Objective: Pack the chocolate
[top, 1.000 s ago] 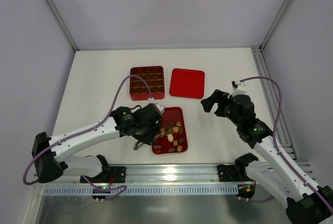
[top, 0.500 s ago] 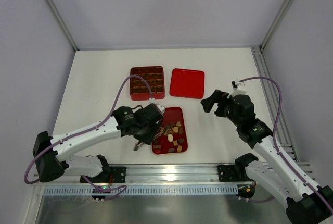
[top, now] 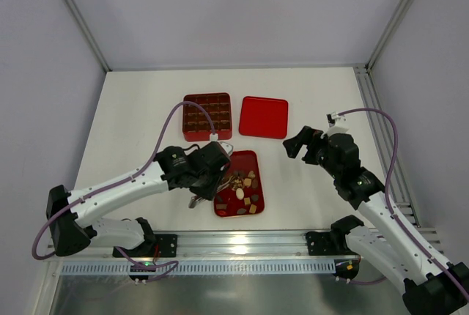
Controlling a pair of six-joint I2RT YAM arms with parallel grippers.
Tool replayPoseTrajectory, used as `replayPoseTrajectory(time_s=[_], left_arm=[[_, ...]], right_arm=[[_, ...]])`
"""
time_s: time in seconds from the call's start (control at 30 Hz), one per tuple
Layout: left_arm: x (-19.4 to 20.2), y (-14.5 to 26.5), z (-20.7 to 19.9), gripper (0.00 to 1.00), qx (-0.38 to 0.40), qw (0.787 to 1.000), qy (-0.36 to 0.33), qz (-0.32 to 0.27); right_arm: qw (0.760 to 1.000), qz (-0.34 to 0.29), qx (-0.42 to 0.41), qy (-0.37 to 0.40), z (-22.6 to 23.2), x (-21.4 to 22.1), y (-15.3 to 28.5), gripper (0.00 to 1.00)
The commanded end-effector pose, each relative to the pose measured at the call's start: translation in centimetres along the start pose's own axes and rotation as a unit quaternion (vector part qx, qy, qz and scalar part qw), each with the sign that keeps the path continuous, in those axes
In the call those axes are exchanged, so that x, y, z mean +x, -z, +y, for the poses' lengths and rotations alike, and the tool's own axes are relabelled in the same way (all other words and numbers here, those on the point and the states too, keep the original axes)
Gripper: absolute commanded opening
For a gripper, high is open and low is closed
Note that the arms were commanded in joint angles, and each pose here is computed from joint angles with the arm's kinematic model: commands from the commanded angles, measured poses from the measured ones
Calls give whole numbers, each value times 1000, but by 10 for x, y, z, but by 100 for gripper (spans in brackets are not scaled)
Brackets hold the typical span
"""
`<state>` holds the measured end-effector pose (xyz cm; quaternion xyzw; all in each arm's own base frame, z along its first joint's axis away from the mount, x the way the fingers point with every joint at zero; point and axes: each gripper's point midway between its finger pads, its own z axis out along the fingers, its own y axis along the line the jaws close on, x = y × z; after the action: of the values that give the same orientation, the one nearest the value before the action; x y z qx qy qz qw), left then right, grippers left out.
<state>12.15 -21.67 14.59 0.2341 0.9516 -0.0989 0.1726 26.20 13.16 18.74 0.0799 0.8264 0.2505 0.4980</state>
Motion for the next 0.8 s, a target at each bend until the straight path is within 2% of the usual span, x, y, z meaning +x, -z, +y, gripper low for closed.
replayPoseTrajectory(time_s=[0.0,0.77], left_arm=[[-12,13,-2,31,4,1000,-9,-23],[-1,-4,-6,33,8,1000,-19,10]], right_arm=[[1000,-19,-15,-3,7,-8,1,100],[1000,-19,-11,0,6,-9,1,100]])
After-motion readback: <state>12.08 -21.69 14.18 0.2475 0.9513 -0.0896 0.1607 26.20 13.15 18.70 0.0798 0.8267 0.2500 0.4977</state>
